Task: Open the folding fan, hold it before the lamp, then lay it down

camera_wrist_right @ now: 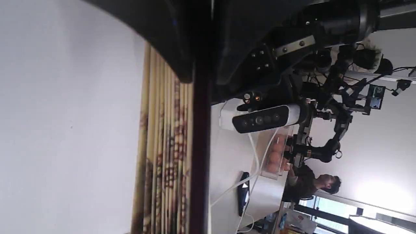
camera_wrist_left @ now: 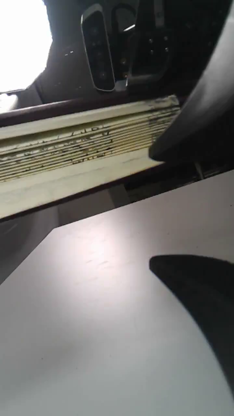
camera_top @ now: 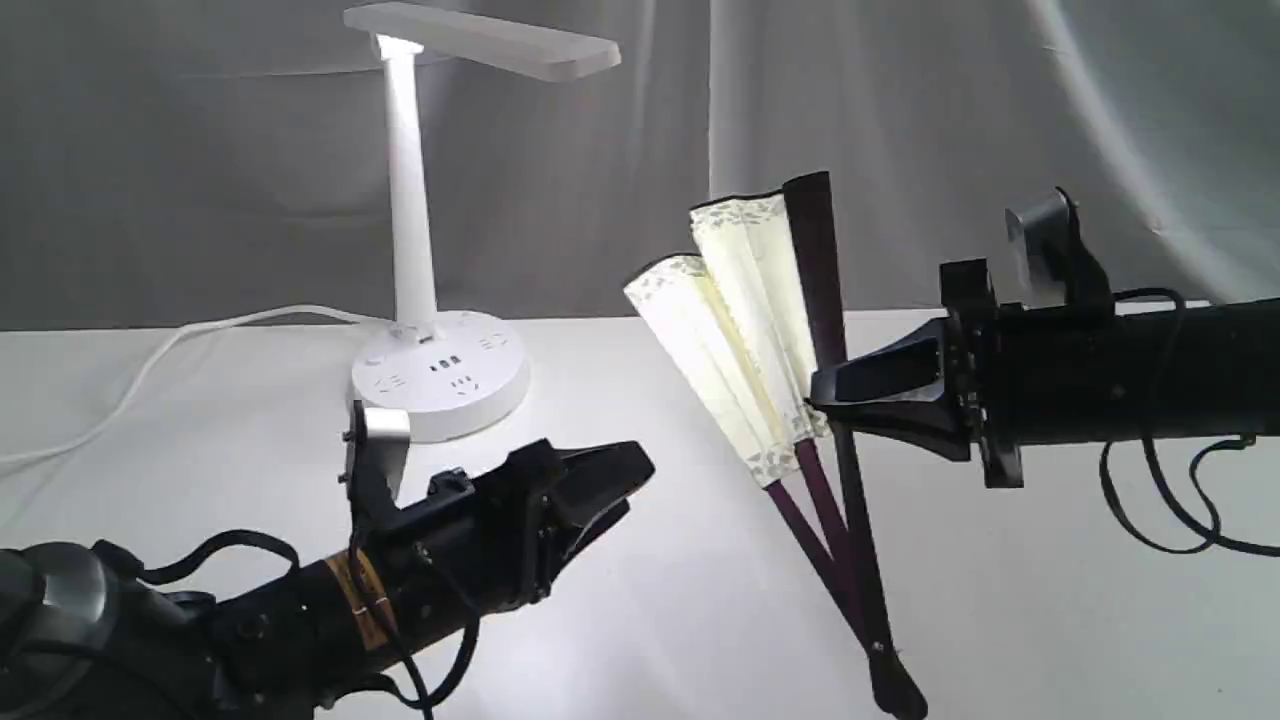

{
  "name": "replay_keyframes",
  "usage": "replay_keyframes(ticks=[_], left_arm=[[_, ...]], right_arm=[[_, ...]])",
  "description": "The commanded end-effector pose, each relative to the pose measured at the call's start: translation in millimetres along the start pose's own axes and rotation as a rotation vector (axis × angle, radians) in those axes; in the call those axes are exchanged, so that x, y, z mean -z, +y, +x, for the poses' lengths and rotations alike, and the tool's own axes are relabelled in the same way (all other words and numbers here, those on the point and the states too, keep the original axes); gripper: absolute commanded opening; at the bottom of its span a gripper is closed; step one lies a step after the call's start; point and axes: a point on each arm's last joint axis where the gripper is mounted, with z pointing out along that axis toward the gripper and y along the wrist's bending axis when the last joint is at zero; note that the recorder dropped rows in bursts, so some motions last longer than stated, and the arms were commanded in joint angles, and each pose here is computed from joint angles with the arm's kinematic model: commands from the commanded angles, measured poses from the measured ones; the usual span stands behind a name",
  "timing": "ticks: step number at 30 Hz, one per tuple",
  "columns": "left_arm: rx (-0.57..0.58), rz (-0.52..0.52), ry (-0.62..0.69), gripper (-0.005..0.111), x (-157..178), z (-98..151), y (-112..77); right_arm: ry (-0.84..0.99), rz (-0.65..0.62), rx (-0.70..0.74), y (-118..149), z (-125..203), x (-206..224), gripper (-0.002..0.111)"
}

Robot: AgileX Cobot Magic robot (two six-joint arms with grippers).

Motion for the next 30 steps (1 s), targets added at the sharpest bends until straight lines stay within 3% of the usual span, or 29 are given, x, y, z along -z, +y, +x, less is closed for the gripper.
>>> replay_keyframes(ticks=[1,7,30], left_arm=[[-0.049,0.003,0.015,0.045,-0.8,1.5,-1.3],[-0.082,-0.09,0.055,0.045,-0.3,4.8,7.3],[-0.108,-0.084,0.061,0.045,-0.4,5.5,7.3]], right_arm=[[0.006,-0.017,0.011,6.6,1.1,-0.2,0.0],[0.006,-0.017,0.013,6.6,1.1,-0.2,0.0],[-0.016,-0.036,0.016,9.1,-0.6,-2.3,0.0]])
